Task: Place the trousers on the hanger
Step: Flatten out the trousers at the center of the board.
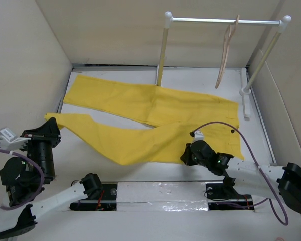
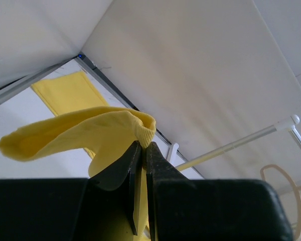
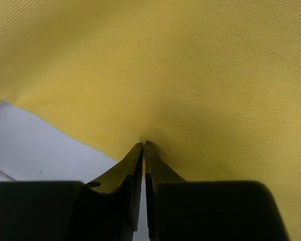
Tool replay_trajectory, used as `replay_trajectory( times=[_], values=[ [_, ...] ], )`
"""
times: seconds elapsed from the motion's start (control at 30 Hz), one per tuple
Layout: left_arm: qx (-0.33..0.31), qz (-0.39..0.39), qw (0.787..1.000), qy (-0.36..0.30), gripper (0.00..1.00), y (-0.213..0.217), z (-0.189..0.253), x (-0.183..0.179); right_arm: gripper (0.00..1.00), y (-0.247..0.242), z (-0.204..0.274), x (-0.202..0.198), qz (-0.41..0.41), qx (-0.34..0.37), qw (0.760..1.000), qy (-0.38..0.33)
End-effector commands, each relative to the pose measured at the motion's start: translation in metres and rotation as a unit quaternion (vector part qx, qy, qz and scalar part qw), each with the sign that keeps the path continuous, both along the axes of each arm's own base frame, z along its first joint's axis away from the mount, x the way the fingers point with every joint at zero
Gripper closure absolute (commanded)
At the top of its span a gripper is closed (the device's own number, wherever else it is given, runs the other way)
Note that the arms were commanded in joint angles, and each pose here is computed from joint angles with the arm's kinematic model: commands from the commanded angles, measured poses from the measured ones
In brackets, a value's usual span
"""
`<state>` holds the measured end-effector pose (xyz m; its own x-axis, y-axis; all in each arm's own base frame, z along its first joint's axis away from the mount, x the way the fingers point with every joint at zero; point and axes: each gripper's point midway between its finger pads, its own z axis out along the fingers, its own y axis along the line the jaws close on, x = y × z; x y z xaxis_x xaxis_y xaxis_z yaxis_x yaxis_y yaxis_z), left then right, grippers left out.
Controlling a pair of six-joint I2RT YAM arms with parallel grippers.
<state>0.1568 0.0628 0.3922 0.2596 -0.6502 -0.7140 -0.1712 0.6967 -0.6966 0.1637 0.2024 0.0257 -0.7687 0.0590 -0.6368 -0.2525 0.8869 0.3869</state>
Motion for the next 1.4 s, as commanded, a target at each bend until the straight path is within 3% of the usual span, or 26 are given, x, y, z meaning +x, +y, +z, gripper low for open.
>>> replay_trajectory(
  times=[0.0, 0.13, 0.27, 0.5, 0.6, 0.8, 0.83, 0.9, 0.93, 1.03, 1.17, 1.3, 1.37],
  values=[
    [0.008, -0.012, 1.0, -0.013, 1.0, -0.012, 0.003, 0.005, 0.86, -0.005, -0.003, 0.014, -0.041, -0.019, 0.999, -0.01],
    [0.025, -0.038, 0.999, -0.014, 1.0, -0.027, 0.001, 0.01, 0.83, 0.009, -0.017, 0.02, -0.045, 0.016, 0.999, 0.012],
    [0.034, -0.048, 0.998, -0.014, 1.0, -0.035, -0.001, 0.013, 0.84, 0.001, -0.022, 0.046, -0.085, 0.001, 0.996, 0.006],
    [0.046, -0.058, 0.997, -0.025, 1.0, -0.042, -0.005, 0.014, 0.86, -0.02, 0.023, 0.106, -0.118, 0.01, 0.991, -0.053],
    [0.043, -0.074, 0.995, -0.043, 1.0, -0.047, -0.001, 0.012, 0.85, -0.049, 0.055, 0.112, -0.155, -0.022, 0.983, -0.091],
    [0.067, -0.11, 0.989, -0.069, 1.0, -0.068, 0.009, 0.016, 0.86, -0.152, 0.068, 0.111, -0.256, -0.07, 0.959, -0.102],
    [0.07, -0.118, 0.988, -0.069, 1.0, -0.072, 0.011, 0.017, 0.81, -0.181, 0.068, 0.114, -0.3, -0.07, 0.946, -0.098],
    [0.072, -0.117, 0.988, -0.068, 1.0, -0.072, 0.012, 0.017, 0.61, -0.193, 0.076, 0.116, -0.303, -0.047, 0.946, -0.104],
    [0.072, -0.118, 0.988, -0.069, 1.0, -0.072, 0.012, 0.017, 0.48, -0.217, 0.082, 0.119, -0.337, -0.045, 0.934, -0.112],
    [0.07, -0.126, 0.987, -0.075, 1.0, -0.072, 0.014, 0.014, 0.26, -0.258, 0.082, 0.122, -0.402, -0.065, 0.907, -0.108],
    [0.067, -0.128, 0.986, -0.083, 1.0, -0.069, 0.014, 0.01, 0.24, -0.303, 0.071, 0.134, -0.446, -0.047, 0.889, -0.089],
    [0.062, -0.129, 0.986, -0.091, 1.0, -0.066, 0.015, 0.006, 0.24, -0.302, 0.052, 0.163, -0.414, -0.009, 0.909, -0.046],
    [0.06, -0.126, 0.986, -0.093, 1.0, -0.064, 0.015, 0.006, 0.29, -0.291, 0.046, 0.175, -0.383, 0.021, 0.923, -0.036]
  ],
)
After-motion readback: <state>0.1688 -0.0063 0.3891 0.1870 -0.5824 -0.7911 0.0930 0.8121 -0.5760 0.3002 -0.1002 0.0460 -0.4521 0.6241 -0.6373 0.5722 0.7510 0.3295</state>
